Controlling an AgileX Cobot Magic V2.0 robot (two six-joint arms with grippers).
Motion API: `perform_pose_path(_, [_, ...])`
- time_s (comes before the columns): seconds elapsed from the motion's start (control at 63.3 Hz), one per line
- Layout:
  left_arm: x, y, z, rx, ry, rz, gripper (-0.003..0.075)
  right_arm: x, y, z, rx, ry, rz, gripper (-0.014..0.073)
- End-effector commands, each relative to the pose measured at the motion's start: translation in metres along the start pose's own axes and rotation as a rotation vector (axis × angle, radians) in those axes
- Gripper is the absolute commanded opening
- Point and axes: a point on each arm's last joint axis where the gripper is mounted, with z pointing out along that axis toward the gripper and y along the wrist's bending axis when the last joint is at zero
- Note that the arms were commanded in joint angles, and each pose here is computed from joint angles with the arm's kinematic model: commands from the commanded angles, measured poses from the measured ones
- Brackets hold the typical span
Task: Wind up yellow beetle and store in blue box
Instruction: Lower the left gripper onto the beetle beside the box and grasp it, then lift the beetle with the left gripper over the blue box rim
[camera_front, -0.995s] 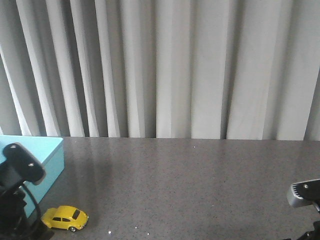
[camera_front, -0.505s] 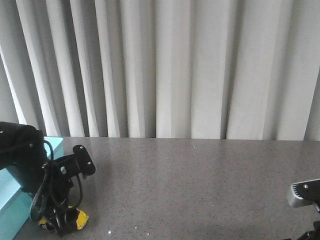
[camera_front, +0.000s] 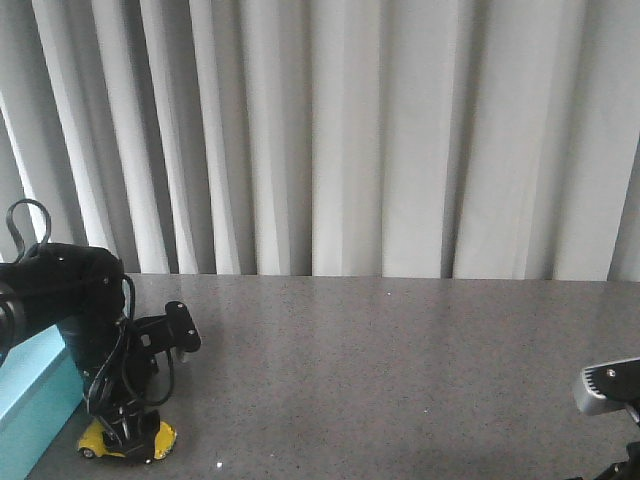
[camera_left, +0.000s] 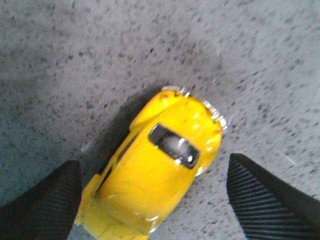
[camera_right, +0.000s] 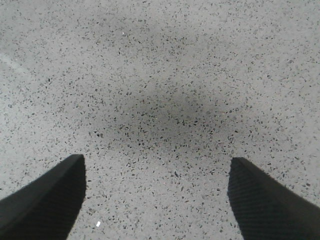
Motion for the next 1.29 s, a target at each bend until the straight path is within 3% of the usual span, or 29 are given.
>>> perform_pose_path(0.0, [-0.001, 0.004, -0.027, -0.054, -0.062, 0.031, 0.0578, -0.010, 0.000, -0.010, 0.002, -0.094, -0.019, 0.0563])
perform_pose_path(0.363, [0.000, 0.009, -0.012, -0.042, -0.046, 0.063, 0.0559, -0.011, 0.000, -0.010, 0.003, -0.103, -0.022, 0.0563])
perform_pose_path(0.789, [0.001, 0.007, -0.015, -0.031, -0.039, 0.038, 0.0275, -0.012, 0.000, -0.010, 0.003, -0.112, -0.022, 0.0563])
perform_pose_path(0.979, [0.002, 0.004, -0.038, -0.070, -0.080, -0.013, 0.0241, -0.012, 0.000, -0.010, 0.003, -0.118, -0.022, 0.0563])
perform_pose_path(1.279, [0.008, -0.002, -0.132, -0.236, -0.262, -0.161, 0.0242, -0.013, 0.000, -0.011, 0.003, -0.127, -0.022, 0.0563])
